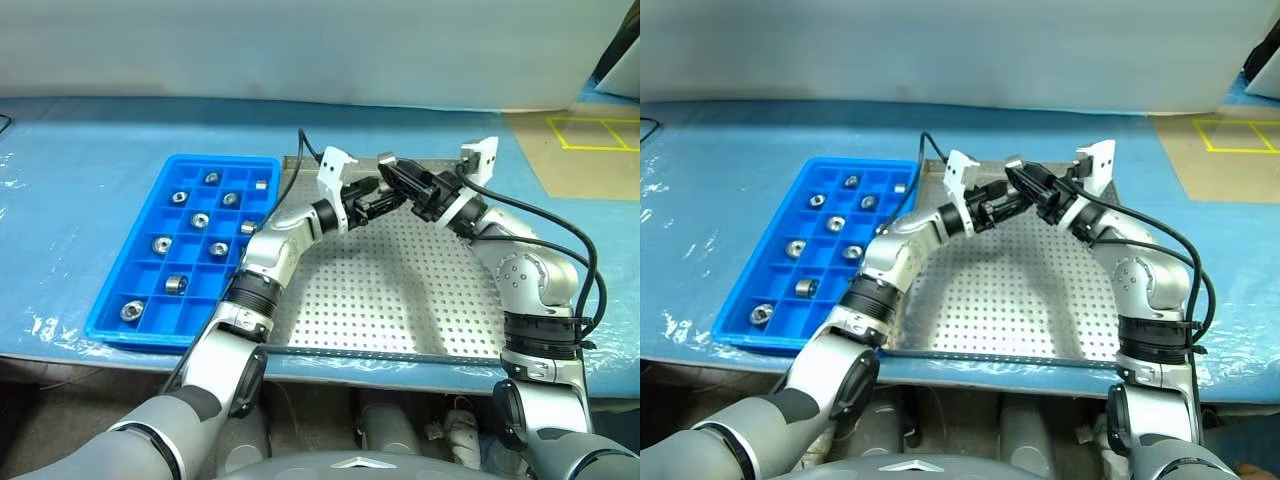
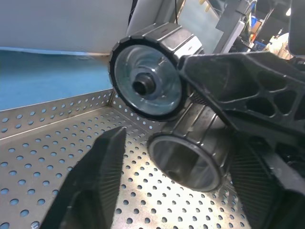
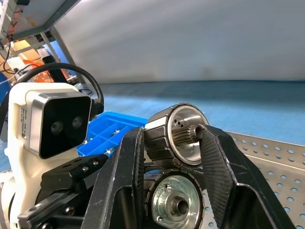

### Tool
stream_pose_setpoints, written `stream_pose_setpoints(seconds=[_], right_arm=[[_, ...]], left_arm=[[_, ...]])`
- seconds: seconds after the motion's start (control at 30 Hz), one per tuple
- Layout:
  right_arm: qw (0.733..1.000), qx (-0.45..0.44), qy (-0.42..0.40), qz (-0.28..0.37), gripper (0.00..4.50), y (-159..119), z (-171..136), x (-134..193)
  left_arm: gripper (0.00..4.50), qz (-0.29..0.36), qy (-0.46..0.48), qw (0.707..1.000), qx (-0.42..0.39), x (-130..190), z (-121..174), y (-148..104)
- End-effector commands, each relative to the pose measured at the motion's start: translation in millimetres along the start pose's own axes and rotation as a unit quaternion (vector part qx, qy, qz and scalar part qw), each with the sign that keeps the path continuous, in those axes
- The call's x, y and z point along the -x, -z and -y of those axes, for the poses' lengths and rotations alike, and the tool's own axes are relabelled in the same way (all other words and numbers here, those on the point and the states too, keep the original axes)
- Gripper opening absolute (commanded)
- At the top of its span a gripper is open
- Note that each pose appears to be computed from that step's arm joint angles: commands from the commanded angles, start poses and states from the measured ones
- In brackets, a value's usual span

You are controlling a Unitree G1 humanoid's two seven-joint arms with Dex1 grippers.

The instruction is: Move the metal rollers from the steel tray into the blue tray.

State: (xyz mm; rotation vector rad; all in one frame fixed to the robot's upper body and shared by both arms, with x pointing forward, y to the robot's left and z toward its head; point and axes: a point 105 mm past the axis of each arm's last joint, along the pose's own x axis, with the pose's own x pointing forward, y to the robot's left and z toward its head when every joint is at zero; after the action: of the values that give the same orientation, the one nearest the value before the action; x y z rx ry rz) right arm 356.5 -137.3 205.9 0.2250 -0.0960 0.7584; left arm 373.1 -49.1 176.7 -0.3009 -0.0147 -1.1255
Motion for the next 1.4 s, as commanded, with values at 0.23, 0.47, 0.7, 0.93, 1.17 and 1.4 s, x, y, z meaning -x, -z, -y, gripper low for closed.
stream_pose_setpoints(seconds=[0.23,0.47,0.7,0.93,1.17,1.4], right_arm=[[1.0,0.015,-0.01,0.007,1.32,-3,-4,0],[0.994,-0.041,0.029,0.098,1.32,-30,12,-5],[0.964,-0.148,0.071,0.207,1.32,-59,31,-6],[0.991,-0.08,0.026,0.109,1.32,-28,5,-22],[0.997,-0.045,-0.066,0.018,1.32,7,-23,-49],[0.988,-0.021,-0.145,-0.042,1.32,23,-33,-69]], left_arm=[[1.86,0.037,-0.01,0.999,-0.015,4,-4,-23],[1.86,0.116,-0.04,0.988,0.092,15,-17,-45],[1.86,0.194,-0.063,0.96,0.193,22,-31,-69],[1.86,0.204,-0.098,0.966,0.123,50,-48,-81],[1.86,0.138,-0.157,0.977,-0.04,124,-56,-76],[1.86,0.07,-0.194,0.973,-0.107,191,-33,-64]])
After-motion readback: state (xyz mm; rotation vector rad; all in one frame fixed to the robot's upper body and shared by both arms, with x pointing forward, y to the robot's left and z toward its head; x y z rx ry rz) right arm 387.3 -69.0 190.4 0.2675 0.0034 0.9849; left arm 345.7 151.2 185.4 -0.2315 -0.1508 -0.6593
